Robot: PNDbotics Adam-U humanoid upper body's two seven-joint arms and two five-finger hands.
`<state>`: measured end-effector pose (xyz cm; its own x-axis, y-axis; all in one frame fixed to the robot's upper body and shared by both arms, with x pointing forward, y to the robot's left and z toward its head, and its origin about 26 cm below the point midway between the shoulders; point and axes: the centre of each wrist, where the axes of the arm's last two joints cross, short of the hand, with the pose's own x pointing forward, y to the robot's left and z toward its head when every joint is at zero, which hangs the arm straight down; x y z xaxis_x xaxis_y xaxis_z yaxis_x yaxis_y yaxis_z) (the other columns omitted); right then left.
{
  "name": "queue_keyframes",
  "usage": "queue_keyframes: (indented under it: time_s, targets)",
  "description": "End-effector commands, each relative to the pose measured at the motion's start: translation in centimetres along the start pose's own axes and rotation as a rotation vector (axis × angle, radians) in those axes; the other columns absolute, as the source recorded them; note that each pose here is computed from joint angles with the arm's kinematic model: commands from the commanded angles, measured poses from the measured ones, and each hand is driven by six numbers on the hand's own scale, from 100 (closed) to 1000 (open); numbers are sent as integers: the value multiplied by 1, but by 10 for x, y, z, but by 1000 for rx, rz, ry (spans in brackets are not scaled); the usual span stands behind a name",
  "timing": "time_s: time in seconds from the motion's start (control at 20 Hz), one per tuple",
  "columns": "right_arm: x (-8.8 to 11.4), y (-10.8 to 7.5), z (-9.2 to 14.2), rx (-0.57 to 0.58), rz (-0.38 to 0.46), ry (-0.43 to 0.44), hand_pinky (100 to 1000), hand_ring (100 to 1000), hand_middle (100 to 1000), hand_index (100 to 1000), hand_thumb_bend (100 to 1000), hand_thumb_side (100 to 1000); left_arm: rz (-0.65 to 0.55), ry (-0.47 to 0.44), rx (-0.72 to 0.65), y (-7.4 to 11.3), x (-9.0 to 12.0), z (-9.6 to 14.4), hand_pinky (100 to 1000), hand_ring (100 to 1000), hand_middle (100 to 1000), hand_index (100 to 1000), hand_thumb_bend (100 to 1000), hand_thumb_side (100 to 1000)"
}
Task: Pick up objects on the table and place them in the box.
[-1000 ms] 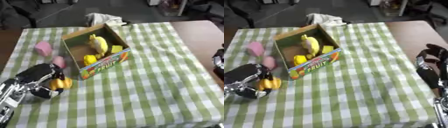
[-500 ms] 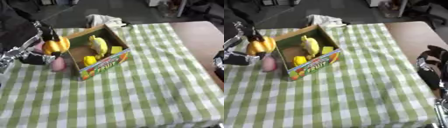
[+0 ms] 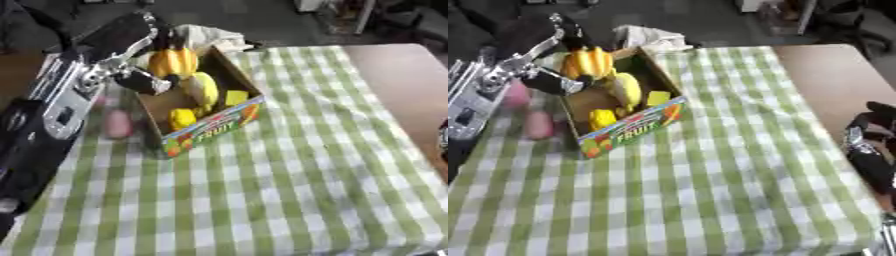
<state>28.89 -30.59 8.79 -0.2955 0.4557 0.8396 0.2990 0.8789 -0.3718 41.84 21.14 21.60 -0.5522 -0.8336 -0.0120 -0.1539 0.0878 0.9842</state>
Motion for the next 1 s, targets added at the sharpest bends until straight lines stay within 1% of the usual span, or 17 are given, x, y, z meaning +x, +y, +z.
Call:
queue_keyframes:
  time_s: [0.05,0.1,0.2,0.3,0.35,0.45,0.5,0.6,0.7,0.75,0.85,0.9,0.95,1.0]
  targets:
    - [4,-2,-4,-1,-5,-21,676,794,635,776,100,299,-34,15,-9,-6,-2,-14,718,683,647,795,533,218]
    - [3,-1,-4,-1,-5,-20,676,794,635,776,100,300,-44,20,-20,-11,-5,-15,725,696,663,805,552,255]
    - [3,-1,-4,-2,-5,-18,676,794,635,775,100,300,-61,29,-43,-23,-11,-17,780,761,745,871,677,477]
    - [2,-1,-4,-3,-6,-16,676,794,635,775,100,300,-66,37,-51,-32,-19,-17,800,784,774,890,730,567]
    - [2,-1,-4,-4,-6,-15,676,795,635,774,100,300,-64,38,-52,-36,-23,-18,820,806,801,902,777,638]
    - [2,0,-3,-4,-7,-14,676,795,635,775,100,300,-56,26,-47,-41,-28,-17,847,833,835,918,812,711]
    - [1,0,-3,-4,-8,-13,676,795,635,775,100,300,-48,17,-43,-41,-30,-15,853,839,841,921,809,726]
    - [1,0,-3,-5,-8,-12,677,795,635,774,100,300,-33,3,-18,-35,-34,-11,848,838,840,920,792,727]
    - [0,0,-3,-7,-7,-8,678,795,638,775,100,301,-32,-7,11,-25,-39,-4,820,810,814,907,706,661]
    - [0,0,-2,-8,-7,-7,679,796,641,776,100,307,-27,-13,29,-19,-42,2,796,783,787,891,642,609]
    - [-1,-1,-2,-9,-3,-5,680,796,642,777,100,313,30,-14,53,-1,-53,20,772,753,747,857,567,529]
    - [-1,-2,-2,-10,-1,-4,681,796,643,777,100,314,54,-10,49,8,-59,31,770,749,741,852,549,501]
    - [-1,-2,-2,-11,0,-3,681,796,643,777,100,315,69,-2,36,15,-64,40,769,741,726,845,520,451]
    - [-2,-3,-2,-12,2,-3,681,797,644,777,100,316,79,8,18,20,-68,49,768,740,723,843,513,438]
